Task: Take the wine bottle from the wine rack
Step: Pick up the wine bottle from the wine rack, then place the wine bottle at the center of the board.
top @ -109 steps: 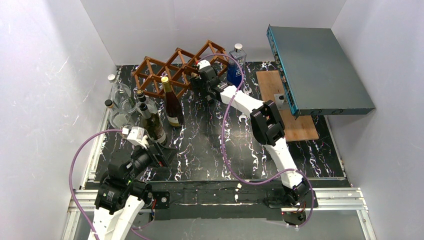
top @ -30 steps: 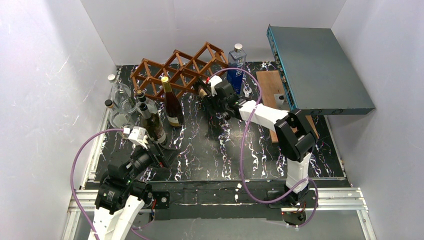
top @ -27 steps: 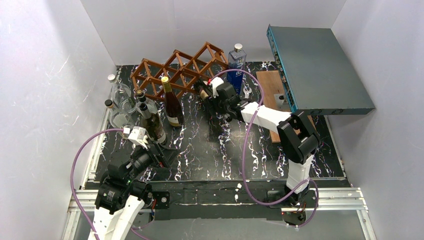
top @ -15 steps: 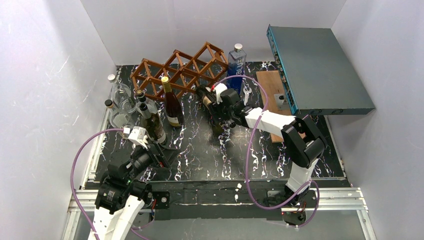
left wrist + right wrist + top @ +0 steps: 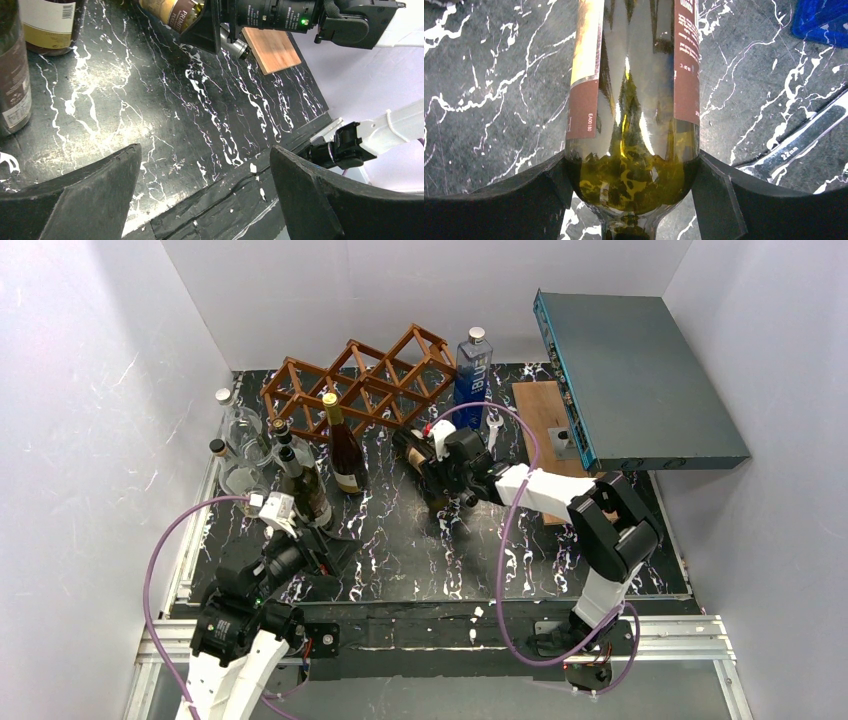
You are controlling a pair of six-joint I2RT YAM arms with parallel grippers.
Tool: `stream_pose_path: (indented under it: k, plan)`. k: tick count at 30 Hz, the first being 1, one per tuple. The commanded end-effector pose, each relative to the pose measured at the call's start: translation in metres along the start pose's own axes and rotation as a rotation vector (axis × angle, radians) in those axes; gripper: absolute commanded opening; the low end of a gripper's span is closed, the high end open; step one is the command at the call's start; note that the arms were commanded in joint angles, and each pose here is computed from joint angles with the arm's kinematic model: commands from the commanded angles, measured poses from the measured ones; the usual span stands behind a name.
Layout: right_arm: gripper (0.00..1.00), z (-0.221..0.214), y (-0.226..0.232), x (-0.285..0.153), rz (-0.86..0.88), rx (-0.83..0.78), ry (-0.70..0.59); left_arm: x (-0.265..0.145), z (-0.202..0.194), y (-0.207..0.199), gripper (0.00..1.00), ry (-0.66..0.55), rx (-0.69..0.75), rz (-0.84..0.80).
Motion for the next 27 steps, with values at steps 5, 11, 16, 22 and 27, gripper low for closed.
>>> stream_pose_path:
  k: [5, 11, 16, 22, 27]
  plan:
    - [0.17, 0.032, -0.002, -0.049, 0.078, -0.178, -0.142, 0.01, -0.003, -0.006, 0.99, 0.101, 0.021, -0.154]
    - [0.17, 0.022, -0.003, -0.074, 0.151, -0.301, -0.079, 0.014, 0.002, -0.011, 0.99, 0.137, 0.059, -0.234]
    - [0.17, 0.009, -0.002, -0.087, 0.219, -0.378, -0.04, 0.017, 0.009, -0.017, 0.99, 0.136, 0.121, -0.303]
    - [0.17, -0.004, -0.002, -0.096, 0.27, -0.44, 0.016, 0.035, 0.004, -0.028, 0.99, 0.208, 0.234, -0.346]
    - [0.14, -0.012, -0.004, -0.102, 0.288, -0.467, 0.061, 0.055, -0.007, -0.046, 0.99, 0.269, 0.485, -0.344]
Point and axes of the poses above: each gripper's point midway between its finger pads, its own x axis out along the fingers, its own y axis along the line the jaws close on, z = x × y, the point moved 10 cm from there along -x, back along the fingers, and after that the axes turned 1 degree about x, right-handed, at the moved point
